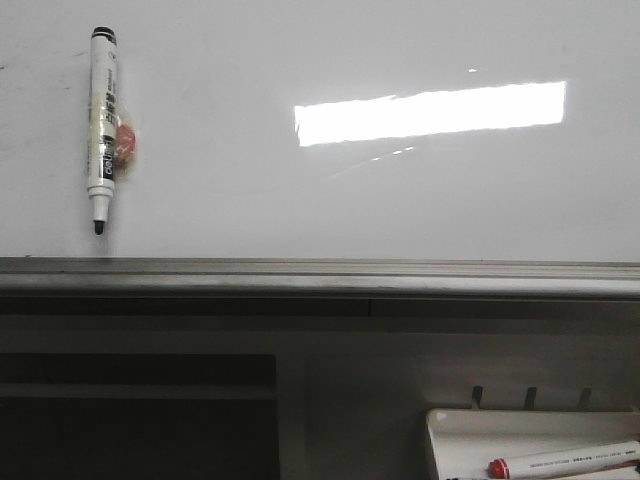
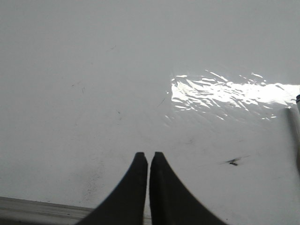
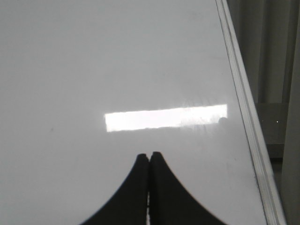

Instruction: Write number 2 on whiteboard

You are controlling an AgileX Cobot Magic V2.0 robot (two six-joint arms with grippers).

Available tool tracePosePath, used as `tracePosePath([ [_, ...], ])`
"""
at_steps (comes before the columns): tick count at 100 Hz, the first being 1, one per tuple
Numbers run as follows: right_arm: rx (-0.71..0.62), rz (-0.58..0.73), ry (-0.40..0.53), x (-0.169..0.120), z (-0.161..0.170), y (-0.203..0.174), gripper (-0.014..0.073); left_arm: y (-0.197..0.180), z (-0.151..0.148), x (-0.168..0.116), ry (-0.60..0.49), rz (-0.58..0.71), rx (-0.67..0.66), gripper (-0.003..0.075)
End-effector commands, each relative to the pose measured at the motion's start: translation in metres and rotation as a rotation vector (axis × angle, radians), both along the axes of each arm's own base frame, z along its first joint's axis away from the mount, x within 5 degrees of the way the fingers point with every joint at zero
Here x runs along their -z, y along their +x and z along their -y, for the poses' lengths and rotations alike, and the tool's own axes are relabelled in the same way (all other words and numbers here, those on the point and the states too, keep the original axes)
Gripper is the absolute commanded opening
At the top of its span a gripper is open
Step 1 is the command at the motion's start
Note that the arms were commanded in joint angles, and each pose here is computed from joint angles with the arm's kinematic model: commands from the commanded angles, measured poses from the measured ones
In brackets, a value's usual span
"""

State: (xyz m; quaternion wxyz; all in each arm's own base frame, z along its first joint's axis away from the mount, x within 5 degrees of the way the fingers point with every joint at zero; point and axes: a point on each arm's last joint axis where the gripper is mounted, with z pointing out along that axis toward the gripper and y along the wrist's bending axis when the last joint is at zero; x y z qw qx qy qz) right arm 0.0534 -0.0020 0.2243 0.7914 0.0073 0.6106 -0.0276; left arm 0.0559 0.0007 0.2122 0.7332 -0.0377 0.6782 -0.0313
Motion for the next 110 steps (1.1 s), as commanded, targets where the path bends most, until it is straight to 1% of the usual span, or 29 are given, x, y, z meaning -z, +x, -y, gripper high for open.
tracePosePath([
  [1,-0.002,0.104,-0.017,-0.003,-0.001,-0.004,-0.0071,-0.003,-0.001,-0.005,-0.052,0.097,-0.005,-0.002],
  [16,-0.018,0.098,0.043,-0.002,-0.001,-0.003,-0.0071,-0.003,-0.001,-0.005,-0.07,0.098,-0.004,-0.002],
  [29,-0.021,0.02,0.178,0.002,0.002,-0.002,-0.0071,-0.003,-0.001,-0.007,-0.081,0.114,-0.005,-0.002],
  [34,-0.022,-0.013,0.204,0.0,0.002,-0.002,-0.0071,-0.004,-0.001,-0.01,-0.098,0.12,-0.003,-0.002],
  [37,-0.024,-0.019,0.213,-0.003,0.002,-0.002,-0.0071,-0.004,-0.002,-0.011,-0.133,0.127,-0.001,-0.002],
  [44,-0.041,-0.048,0.286,-0.013,0.001,-0.005,-0.0071,-0.005,-0.002,-0.018,-0.222,0.148,0.006,-0.002],
  [50,-0.057,-0.094,0.322,-0.021,0.0,-0.008,-0.0071,-0.007,-0.002,-0.024,-0.236,0.162,0.011,-0.002],
  [58,-0.069,-0.159,0.321,-0.033,-0.003,-0.013,-0.007,-0.009,-0.001,-0.035,-0.209,0.144,0.023,-0.002],
  [65,-0.077,-0.219,0.323,-0.041,-0.004,-0.017,-0.0068,-0.009,0.001,-0.043,-0.164,0.086,0.031,-0.002],
  [77,-0.082,-0.328,0.324,-0.052,-0.007,-0.018,-0.0048,-0.004,0.003,-0.053,-0.071,-0.075,0.034,-0.002],
  [82,-0.081,-0.398,0.315,-0.054,-0.007,-0.017,-0.0048,-0.003,0.003,-0.057,-0.018,-0.154,0.034,-0.002],
  [89,-0.08,-0.514,0.283,-0.057,-0.009,-0.015,-0.0048,-0.001,0.004,-0.064,0.048,-0.222,0.041,-0.002],
  [93,-0.081,-0.574,0.284,-0.058,-0.009,-0.014,-0.0049,0.0,0.004,-0.071,0.071,-0.233,0.045,-0.002],
  [101,-0.082,-0.666,0.286,-0.06,-0.01,-0.013,-0.005,0.001,0.004,-0.082,0.072,-0.225,0.045,-0.002],
  [104,-0.082,-0.685,0.286,-0.063,-0.01,-0.012,-0.005,0.001,0.004,-0.087,0.073,-0.211,0.043,-0.002],
  [110,-0.083,-0.68,0.286,-0.066,-0.01,-0.012,-0.005,0.003,0.004,-0.091,0.073,-0.2,0.041,-0.002],
])
